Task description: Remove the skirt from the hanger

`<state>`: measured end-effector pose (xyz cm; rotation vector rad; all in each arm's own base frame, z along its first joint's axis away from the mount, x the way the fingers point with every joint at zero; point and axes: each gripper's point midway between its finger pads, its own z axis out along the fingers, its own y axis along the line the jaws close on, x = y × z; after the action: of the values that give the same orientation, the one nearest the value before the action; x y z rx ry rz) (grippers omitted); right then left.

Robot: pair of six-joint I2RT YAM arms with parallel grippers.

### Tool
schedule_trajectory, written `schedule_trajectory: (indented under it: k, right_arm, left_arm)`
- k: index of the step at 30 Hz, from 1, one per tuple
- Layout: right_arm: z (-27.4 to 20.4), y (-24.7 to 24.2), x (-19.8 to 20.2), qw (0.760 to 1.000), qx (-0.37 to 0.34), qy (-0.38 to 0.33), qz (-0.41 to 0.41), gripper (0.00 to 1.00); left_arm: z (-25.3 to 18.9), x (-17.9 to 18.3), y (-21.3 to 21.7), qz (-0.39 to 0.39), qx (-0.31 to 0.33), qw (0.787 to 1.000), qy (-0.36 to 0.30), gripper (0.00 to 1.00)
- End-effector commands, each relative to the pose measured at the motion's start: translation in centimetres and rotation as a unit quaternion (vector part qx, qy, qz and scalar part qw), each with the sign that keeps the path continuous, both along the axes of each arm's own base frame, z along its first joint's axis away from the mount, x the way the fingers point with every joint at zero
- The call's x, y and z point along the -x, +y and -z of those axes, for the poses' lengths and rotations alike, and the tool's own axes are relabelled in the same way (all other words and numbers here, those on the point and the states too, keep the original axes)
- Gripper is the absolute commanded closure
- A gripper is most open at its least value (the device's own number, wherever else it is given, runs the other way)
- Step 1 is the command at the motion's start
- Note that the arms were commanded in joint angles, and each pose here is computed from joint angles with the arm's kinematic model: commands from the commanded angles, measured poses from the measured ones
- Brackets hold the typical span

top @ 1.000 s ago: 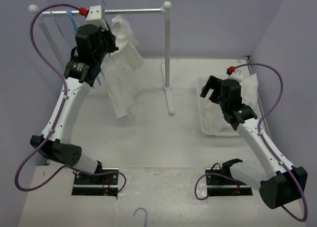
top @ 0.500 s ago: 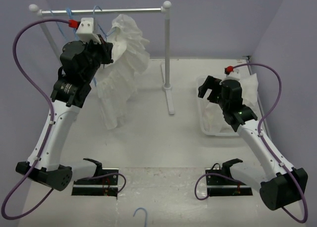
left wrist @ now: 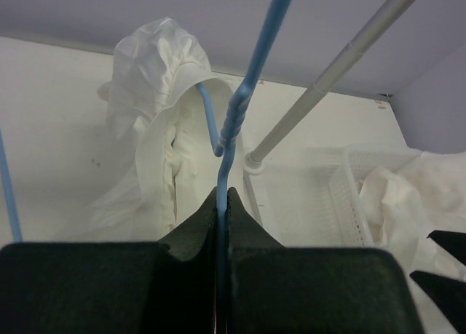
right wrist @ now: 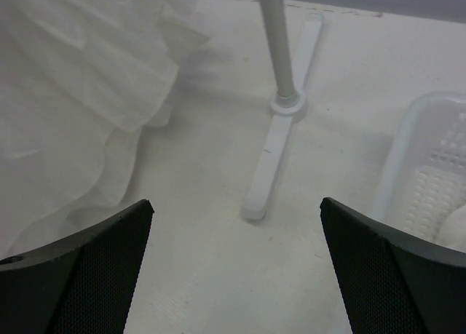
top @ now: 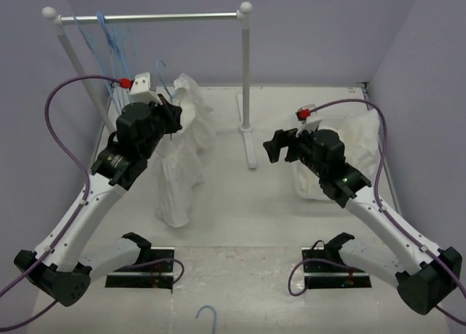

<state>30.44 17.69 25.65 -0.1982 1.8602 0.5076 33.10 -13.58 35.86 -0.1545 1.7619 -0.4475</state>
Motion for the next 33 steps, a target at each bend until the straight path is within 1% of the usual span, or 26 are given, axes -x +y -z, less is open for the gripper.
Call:
schedule_trajectory:
  k: [1,3,6,7,8,9,10,11,13,16,17,19,20,23,24,25,26,27,28,29,31,32,33]
  right_arm:
    - [-1.3,5.0,2.3,0.988,0.052,-0.067,-0.131,0.01]
    - [-1.4,7.6,4.2,0.977,0.060,-0.071,-0.190,0.01]
    - [-1.1,10.9,7.4,0.954,0.067,-0.068,-0.284,0.01]
    - [-1.3,11.5,8.0,0.949,0.063,-0.071,-0.300,0.01]
    - [-1.8,12.4,9.1,0.940,0.054,-0.074,-0.329,0.01]
    - [-2.1,13.2,10.2,0.932,0.048,-0.075,-0.353,0.01]
    - [-2.6,13.7,10.6,0.928,0.041,-0.077,-0.362,0.01]
    - [-2.8,14.2,11.5,0.922,0.036,-0.077,-0.378,0.01]
    - [-2.6,14.3,12.0,0.919,0.034,-0.075,-0.387,0.01]
    - [-2.0,14.5,13.6,0.904,0.035,-0.064,-0.421,0.01]
    - [-1.8,14.6,14.4,0.896,0.032,-0.057,-0.439,0.01]
    - [-1.4,14.9,14.9,0.891,0.032,-0.052,-0.450,0.01]
    - [-1.1,15.1,15.0,0.890,0.034,-0.050,-0.451,0.01]
    - [-0.6,16.2,13.0,0.911,0.031,-0.037,-0.410,0.01]
    - [-0.6,16.8,11.5,0.923,0.023,-0.039,-0.381,0.01]
    - [-1.3,17.3,10.7,0.930,0.012,-0.054,-0.364,0.01]
    - [-1.1,17.4,9.7,0.938,0.009,-0.055,-0.341,0.03]
    - [0.0,17.2,8.1,0.952,0.020,-0.048,-0.301,0.08]
    - [0.3,17.0,7.2,0.959,0.022,-0.045,-0.279,0.20]
    - [0.5,16.9,6.5,0.965,0.023,-0.045,-0.258,0.48]
    - [1.4,16.4,6.2,0.966,0.039,-0.049,-0.249,0.72]
    - [1.4,16.3,6.3,0.968,0.032,-0.048,-0.245,1.00]
    - [2.6,15.5,6.4,0.970,0.043,-0.043,-0.237,1.00]
  left_arm:
    - [-2.5,-1.0,-0.3,-0.084,0.094,0.991,-0.045,1.00]
    - [-2.0,-1.1,-1.4,-0.098,0.114,0.988,-0.037,1.00]
    - [-1.2,-1.4,-3.0,-0.110,0.111,0.987,-0.030,1.00]
    - [-0.3,-2.0,-3.5,-0.118,0.100,0.988,-0.022,1.00]
    - [-0.5,-2.0,-3.4,-0.142,0.105,0.984,-0.023,1.00]
    - [0.4,-2.5,-3.6,-0.159,0.097,0.982,-0.015,1.00]
    - [0.7,-2.7,-3.1,-0.189,0.092,0.978,-0.016,1.00]
    - [0.4,-3.0,-3.0,-0.198,0.096,0.975,-0.019,1.00]
    - [1.1,-3.8,-3.2,-0.217,0.084,0.972,-0.014,1.00]
    - [0.6,-4.8,-3.7,-0.231,0.089,0.969,-0.015,1.00]
    - [0.5,-5.1,-3.9,-0.230,0.089,0.969,-0.015,1.00]
    - [0.8,-5.7,-4.6,-0.227,0.086,0.970,-0.011,1.00]
    - [0.4,-5.8,-4.8,-0.226,0.090,0.970,-0.014,1.00]
    - [0.4,-6.1,-5.4,-0.217,0.093,0.972,-0.014,1.00]
    - [0.5,-6.2,-5.5,-0.216,0.093,0.972,-0.013,1.00]
    - [0.5,-6.2,-5.5,-0.215,0.094,0.972,-0.013,1.00]
    - [0.5,-6.2,-5.6,-0.213,0.097,0.972,-0.013,1.00]
    - [0.4,-6.2,-5.6,-0.212,0.098,0.972,-0.013,1.00]
    - [0.4,-6.2,-5.7,-0.211,0.099,0.972,-0.013,1.00]
    - [0.2,-6.1,-5.5,-0.212,0.100,0.972,-0.015,1.00]
    - [0.2,-6.0,-5.2,-0.217,0.095,0.971,-0.017,1.00]
    - [-0.1,-5.9,-5.0,-0.218,0.096,0.971,-0.020,1.00]
    - [0.0,-5.8,-4.7,-0.225,0.092,0.970,-0.022,1.00]
